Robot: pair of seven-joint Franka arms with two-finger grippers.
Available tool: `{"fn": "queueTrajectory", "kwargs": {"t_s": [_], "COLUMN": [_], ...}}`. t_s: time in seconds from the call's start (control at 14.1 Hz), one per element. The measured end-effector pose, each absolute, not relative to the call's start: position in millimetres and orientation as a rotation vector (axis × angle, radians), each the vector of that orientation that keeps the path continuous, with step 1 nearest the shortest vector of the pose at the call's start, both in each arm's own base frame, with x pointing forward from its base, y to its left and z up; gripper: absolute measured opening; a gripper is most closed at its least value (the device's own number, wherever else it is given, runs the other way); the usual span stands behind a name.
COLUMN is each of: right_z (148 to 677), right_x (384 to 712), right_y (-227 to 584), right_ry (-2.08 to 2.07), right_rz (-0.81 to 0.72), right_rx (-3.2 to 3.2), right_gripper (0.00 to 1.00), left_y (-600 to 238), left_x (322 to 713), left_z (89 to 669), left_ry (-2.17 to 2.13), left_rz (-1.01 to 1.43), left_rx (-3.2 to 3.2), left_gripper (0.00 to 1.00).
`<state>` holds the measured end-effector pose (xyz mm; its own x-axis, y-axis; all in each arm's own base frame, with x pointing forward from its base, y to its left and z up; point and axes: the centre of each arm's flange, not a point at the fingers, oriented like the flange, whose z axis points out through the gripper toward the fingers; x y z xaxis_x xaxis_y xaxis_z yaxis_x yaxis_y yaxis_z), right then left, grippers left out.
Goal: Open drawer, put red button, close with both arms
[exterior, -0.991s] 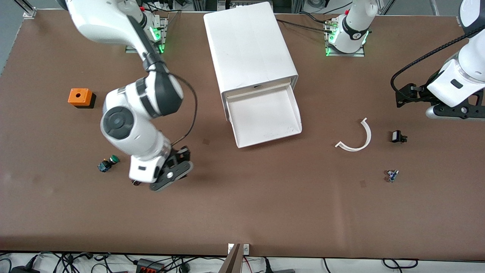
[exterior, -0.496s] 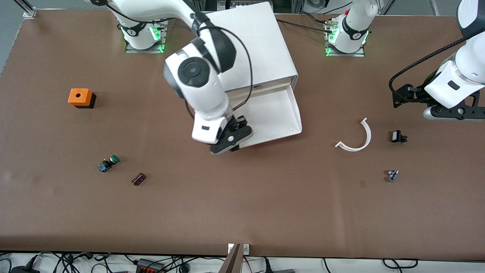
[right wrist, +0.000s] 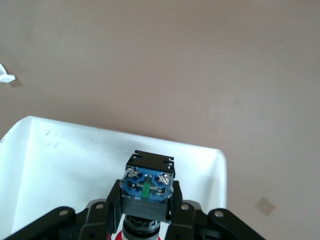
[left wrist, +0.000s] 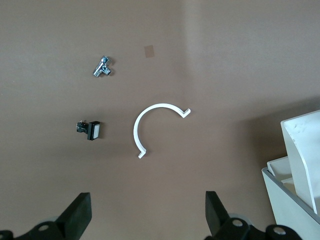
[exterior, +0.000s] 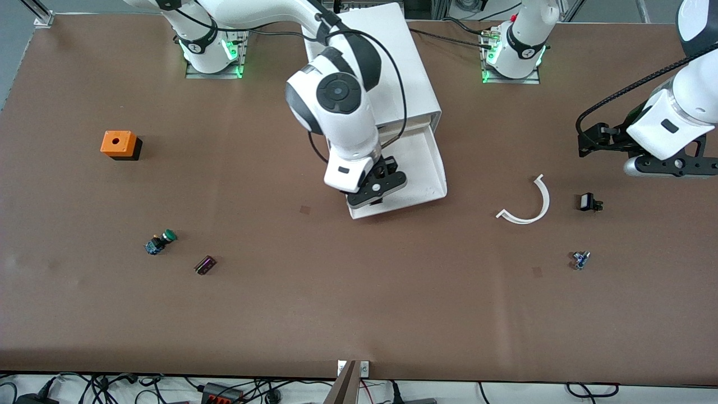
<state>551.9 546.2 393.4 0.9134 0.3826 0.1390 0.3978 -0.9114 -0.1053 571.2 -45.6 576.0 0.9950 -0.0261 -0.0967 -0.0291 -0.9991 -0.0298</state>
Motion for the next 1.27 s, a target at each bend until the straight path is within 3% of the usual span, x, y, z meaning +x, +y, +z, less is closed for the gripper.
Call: {"fn": "queueTrajectory", "kwargs": {"t_s": [1.13, 1.27], "right_z": [332.3, 333.6], "right_x": [528.8, 528.2], "right_y": [577.5, 578.3], "right_ry": [-0.489, -0.491], "right_rz": [-0.085, -0.085], "right_rx": [-2.967, -2.967], "right_gripper": [0.41, 0.53], "left_y": [-48.0, -56.9], "left_x": [567.2, 563.4], "left_z": [573.6, 563.6], "left_ry": [0.046, 0.072], "left_rz": [0.208, 0.299], "left_rx": [-3.100, -3.088], "left_gripper": [1.00, 1.00]}}
